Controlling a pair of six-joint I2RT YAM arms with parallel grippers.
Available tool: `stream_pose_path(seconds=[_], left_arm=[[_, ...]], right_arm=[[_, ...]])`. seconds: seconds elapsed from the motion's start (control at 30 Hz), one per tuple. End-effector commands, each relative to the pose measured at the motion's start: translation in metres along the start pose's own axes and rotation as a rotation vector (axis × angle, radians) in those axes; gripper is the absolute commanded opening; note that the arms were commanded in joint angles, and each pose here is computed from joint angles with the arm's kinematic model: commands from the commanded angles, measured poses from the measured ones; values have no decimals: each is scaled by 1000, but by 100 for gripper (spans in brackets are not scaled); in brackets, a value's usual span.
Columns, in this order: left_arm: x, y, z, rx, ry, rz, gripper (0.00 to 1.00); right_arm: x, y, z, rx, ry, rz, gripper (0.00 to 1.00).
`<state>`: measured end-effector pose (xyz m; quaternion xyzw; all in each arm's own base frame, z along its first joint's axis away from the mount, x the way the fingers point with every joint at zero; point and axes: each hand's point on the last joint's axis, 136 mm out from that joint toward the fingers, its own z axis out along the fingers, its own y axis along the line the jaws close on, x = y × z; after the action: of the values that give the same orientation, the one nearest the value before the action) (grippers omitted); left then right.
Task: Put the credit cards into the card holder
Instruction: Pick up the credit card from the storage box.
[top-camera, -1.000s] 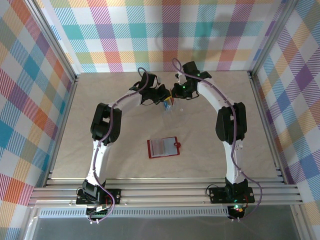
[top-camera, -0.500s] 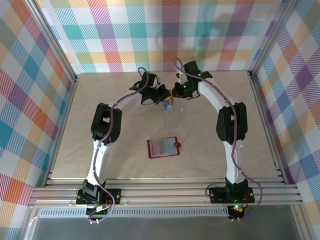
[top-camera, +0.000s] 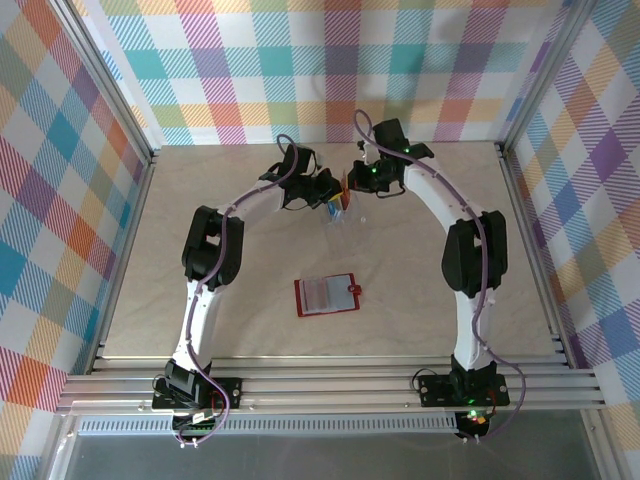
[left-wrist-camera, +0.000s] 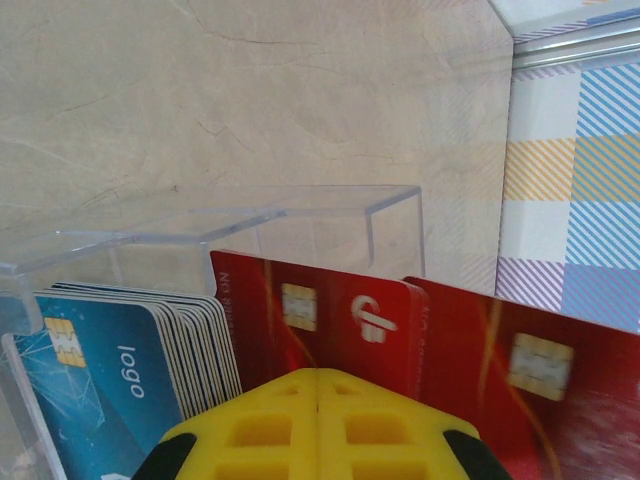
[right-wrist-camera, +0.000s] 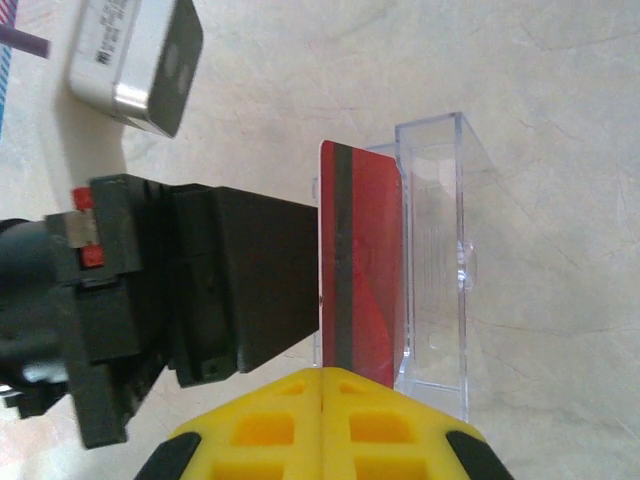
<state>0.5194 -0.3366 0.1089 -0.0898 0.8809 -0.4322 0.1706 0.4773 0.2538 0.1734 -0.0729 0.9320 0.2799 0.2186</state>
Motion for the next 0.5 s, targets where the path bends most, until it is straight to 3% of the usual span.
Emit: stream_pose_path(seconds=[0.0,0.47], left_arm=[[22,25,12,-60,57,-28,6],[12,-12,-28,32,27,-12,11]], right_arm=[[-6,5,-14,-11,-40,6,0],[-6,10,-33,-6,-84,0,0]])
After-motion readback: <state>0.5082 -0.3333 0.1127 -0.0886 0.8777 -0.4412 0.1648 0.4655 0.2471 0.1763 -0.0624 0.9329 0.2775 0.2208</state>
